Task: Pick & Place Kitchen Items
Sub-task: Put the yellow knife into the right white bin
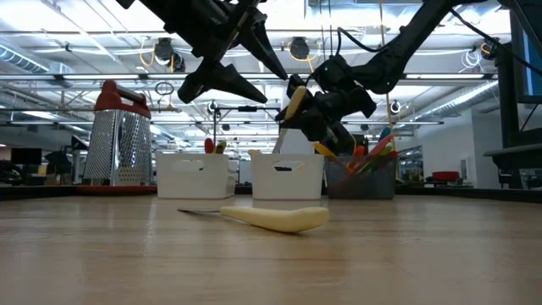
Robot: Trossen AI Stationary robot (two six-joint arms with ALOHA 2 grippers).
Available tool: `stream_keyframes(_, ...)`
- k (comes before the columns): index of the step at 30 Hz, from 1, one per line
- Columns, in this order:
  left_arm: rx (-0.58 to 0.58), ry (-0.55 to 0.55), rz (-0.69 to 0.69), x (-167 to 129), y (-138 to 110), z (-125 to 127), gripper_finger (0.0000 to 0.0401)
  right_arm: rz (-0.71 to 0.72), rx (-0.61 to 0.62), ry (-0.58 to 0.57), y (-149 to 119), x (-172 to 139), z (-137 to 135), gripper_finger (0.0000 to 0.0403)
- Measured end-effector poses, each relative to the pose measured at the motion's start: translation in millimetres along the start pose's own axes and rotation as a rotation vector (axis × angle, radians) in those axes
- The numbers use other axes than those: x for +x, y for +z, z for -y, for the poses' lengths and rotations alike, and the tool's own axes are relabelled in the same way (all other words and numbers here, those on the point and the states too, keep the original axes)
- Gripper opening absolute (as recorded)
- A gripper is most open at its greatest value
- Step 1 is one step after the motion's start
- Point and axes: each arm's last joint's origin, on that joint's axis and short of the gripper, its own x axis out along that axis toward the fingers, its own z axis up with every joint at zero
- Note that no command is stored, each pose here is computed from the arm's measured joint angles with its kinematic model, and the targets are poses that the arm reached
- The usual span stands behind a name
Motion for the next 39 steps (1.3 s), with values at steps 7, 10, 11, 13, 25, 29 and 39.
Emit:
stream_keyframes(7, 0.005, -0.013, -0.019, 0, -1, 0, 0.02, 0.024, -0.022, 0.006, 2, -2, 0, 0.0118)
stream_keyframes(10, 0.003, -0.015, -0.022, 0, -1, 0, 0.02, 0.025, -0.029, 0.012, 2, -3, -1, 0.0133)
stream_keyframes(11, 0.003, -0.015, -0.022, 0, -1, 0, 0.02, 0.024, -0.04, 0.021, 2, -3, -2, 0.0137)
stream_keyframes(13, 0.002, -0.015, -0.022, 0, -1, 0, 0.02, 0.018, -0.067, 0.048, 1, -3, -6, 0.0144)
stream_keyframes(25, -0.02, -0.041, -0.064, 0, -2, 1, 0.02, -0.08, -0.158, 0.12, -26, -7, -29, 0.0134)
stream_keyframes(29, -0.036, -0.041, -0.065, 0, -2, 1, 0.02, -0.117, -0.18, 0.087, -39, -3, -29, 0.0127)
stream_keyframes(39, -0.046, -0.045, -0.07, -1, -4, 3, 0.02, -0.184, -0.326, 0.023, -71, 11, -24, 0.0108)
